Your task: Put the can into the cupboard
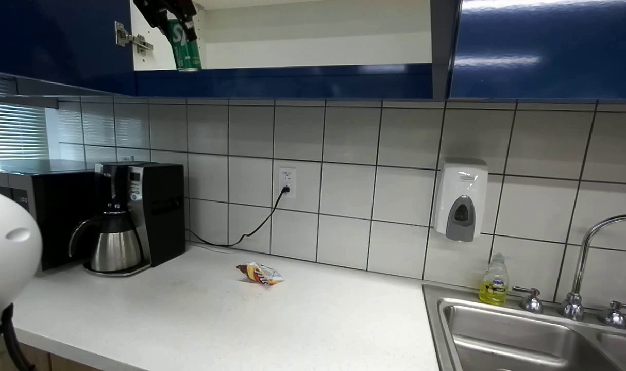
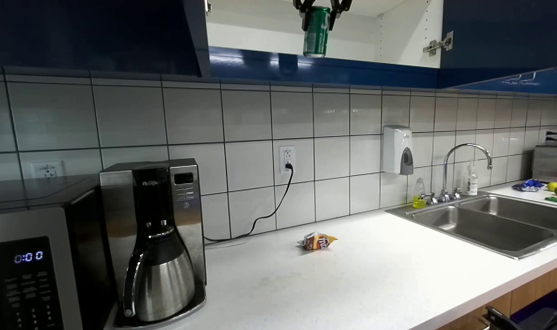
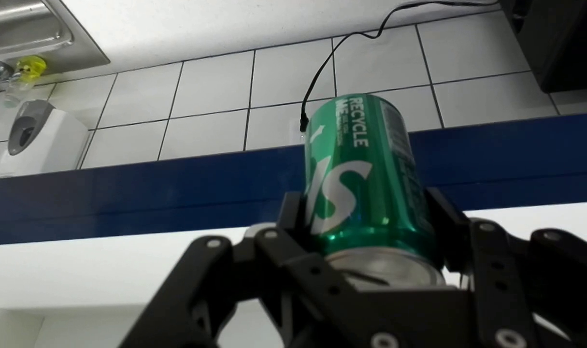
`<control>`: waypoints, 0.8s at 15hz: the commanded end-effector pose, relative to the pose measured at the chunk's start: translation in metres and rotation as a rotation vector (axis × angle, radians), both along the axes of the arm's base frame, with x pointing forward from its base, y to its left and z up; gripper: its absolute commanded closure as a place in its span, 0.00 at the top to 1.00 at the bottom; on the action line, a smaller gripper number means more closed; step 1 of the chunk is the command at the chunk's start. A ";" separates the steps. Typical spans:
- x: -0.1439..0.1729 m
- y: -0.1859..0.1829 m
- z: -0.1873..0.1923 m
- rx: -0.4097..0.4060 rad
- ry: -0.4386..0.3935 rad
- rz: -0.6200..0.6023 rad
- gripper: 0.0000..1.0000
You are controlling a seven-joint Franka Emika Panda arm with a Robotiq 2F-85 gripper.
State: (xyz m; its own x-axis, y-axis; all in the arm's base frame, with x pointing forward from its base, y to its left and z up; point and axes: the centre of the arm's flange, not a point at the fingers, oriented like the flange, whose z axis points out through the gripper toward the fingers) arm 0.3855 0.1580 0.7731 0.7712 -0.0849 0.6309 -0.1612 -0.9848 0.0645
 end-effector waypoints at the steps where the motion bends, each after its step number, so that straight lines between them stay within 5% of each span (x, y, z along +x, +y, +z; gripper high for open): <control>1: 0.012 0.009 0.032 -0.011 -0.017 -0.032 0.39; 12: 0.036 0.013 0.067 0.006 -0.044 -0.047 0.39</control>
